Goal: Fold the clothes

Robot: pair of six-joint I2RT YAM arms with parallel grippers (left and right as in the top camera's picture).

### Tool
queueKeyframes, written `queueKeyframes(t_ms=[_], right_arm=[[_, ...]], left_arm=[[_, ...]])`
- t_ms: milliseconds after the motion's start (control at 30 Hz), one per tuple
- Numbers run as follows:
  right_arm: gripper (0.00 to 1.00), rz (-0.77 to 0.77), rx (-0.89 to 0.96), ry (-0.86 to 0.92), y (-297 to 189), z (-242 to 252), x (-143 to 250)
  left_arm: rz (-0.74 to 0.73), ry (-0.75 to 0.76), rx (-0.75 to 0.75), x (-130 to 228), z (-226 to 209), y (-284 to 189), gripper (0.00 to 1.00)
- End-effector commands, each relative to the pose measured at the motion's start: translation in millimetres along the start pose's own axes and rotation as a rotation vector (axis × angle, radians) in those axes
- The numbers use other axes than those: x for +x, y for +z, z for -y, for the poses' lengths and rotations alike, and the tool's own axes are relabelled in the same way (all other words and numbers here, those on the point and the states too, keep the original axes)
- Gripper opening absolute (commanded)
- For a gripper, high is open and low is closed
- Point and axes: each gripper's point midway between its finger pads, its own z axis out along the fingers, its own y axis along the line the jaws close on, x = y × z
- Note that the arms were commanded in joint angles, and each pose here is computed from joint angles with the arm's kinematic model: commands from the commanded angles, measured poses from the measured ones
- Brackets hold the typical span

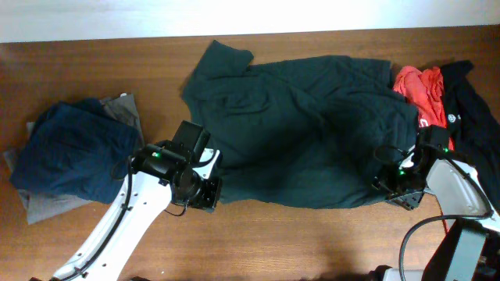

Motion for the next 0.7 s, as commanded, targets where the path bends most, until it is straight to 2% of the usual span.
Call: queueKeyframes(t_ms=[0, 33, 100, 133, 167, 233, 300, 433, 500, 567, 667], right_arm=[[0.5, 0.029, -0.025, 0.042, -1.9, -0.7, -10.7], [0.43, 0.031, -0.036, 0.041, -1.1, -2.5, -11.3], [0.4, 0.042, -0.042, 0.04, 4.0, -2.8, -13.8], [0.45, 0.044, -0.043, 0.052, 7.4, -2.3, -14.2], [0.57, 0.045, -0.046, 0.071, 11.1, -1.8, -14.5], [0.59, 0.044, -0.059, 0.073, 18.7, -2.6, -14.4], [0.52, 0.028, -0.088, 0.073, 23.7, -6.8, -12.0], [0.27, 0.032, -0.075, 0.073, 26.4, -4.4, -13.6], [0.19, 0.038, -0.059, 0.073, 26.5, -1.8, -14.8], [0.07, 0.027, -0.044, 0.076, 26.1, 1.5, -11.5], [0.04, 0.031, 0.033, 0.091, 17.4, 17.0, -9.9]], left_arm=[[-0.002, 0.01, 0.011, 1.7, 0.6, -2.1, 0.0], [-0.002, 0.01, 0.011, 1.9, 0.6, -2.1, 0.0], [-0.004, 0.01, 0.009, 2.4, 0.3, -2.1, 0.0], [-0.004, 0.01, 0.009, 2.4, 0.3, -2.1, 0.0], [-0.004, 0.01, 0.009, 2.4, 0.3, -2.1, 0.0], [-0.004, 0.01, 0.01, 2.4, 0.4, -2.1, 0.0], [-0.004, 0.01, 0.009, 2.4, 0.3, -2.1, 0.0], [0.0, 0.011, 0.01, 1.3, 0.5, -2.1, 0.0], [0.003, 0.011, 0.011, 0.7, 0.7, -2.1, 0.0], [0.002, 0.011, 0.011, 0.8, 0.7, -2.1, 0.0], [-0.013, -0.001, 0.009, 4.6, 0.2, -2.1, 0.0]])
